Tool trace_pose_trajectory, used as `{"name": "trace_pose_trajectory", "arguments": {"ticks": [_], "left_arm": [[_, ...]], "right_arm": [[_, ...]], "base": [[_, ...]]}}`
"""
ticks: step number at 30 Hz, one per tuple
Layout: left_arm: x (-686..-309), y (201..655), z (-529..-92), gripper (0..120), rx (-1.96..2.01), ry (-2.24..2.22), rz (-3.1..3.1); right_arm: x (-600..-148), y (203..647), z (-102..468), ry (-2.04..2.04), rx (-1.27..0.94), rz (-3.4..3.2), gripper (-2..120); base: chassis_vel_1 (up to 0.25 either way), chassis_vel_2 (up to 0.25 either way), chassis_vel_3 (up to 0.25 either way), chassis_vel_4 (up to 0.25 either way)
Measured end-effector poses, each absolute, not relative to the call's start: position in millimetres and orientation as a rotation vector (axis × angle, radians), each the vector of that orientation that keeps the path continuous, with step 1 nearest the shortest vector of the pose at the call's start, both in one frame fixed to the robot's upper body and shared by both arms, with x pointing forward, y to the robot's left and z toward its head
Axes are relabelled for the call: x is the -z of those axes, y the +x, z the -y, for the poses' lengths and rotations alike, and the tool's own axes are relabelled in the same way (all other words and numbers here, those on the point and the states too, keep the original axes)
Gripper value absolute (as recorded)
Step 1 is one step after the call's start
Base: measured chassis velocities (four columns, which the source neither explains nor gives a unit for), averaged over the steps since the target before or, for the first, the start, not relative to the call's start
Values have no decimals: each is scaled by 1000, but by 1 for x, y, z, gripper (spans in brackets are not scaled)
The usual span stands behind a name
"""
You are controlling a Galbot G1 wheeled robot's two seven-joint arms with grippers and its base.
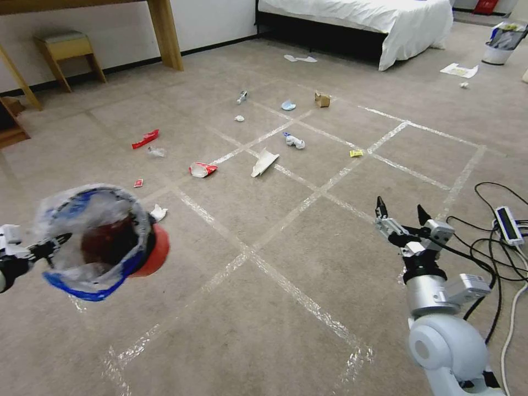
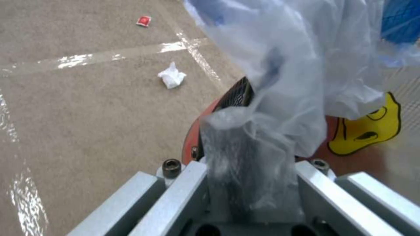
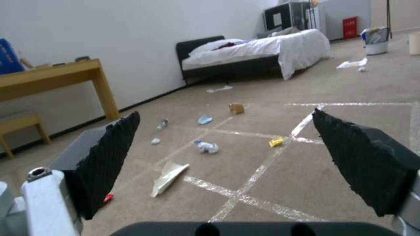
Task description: Pick up the trash bin and place the garbage on the floor into it.
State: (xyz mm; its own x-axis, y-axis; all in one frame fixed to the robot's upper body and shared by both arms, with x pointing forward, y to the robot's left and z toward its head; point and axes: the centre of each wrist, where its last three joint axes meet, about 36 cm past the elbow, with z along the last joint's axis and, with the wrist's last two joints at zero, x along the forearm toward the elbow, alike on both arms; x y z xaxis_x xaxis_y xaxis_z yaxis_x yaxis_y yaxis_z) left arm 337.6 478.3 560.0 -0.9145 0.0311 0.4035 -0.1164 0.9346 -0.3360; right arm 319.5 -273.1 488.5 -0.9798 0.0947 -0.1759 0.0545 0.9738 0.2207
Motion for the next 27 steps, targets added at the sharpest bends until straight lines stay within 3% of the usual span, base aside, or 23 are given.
{"name": "trace_pose_trajectory", "arguments": {"ticks": [7, 27], "left_arm": [[-561, 315, -428, 0, -396, 203, 2629], [-562, 309, -418, 0, -458, 261, 2503]], "right_arm": [[-493, 314, 273, 96, -319, -2935, 100], [-507, 313, 285, 90, -265, -2893, 100]], "base": [[0, 0, 0, 0], [0, 0, 0, 0]]}}
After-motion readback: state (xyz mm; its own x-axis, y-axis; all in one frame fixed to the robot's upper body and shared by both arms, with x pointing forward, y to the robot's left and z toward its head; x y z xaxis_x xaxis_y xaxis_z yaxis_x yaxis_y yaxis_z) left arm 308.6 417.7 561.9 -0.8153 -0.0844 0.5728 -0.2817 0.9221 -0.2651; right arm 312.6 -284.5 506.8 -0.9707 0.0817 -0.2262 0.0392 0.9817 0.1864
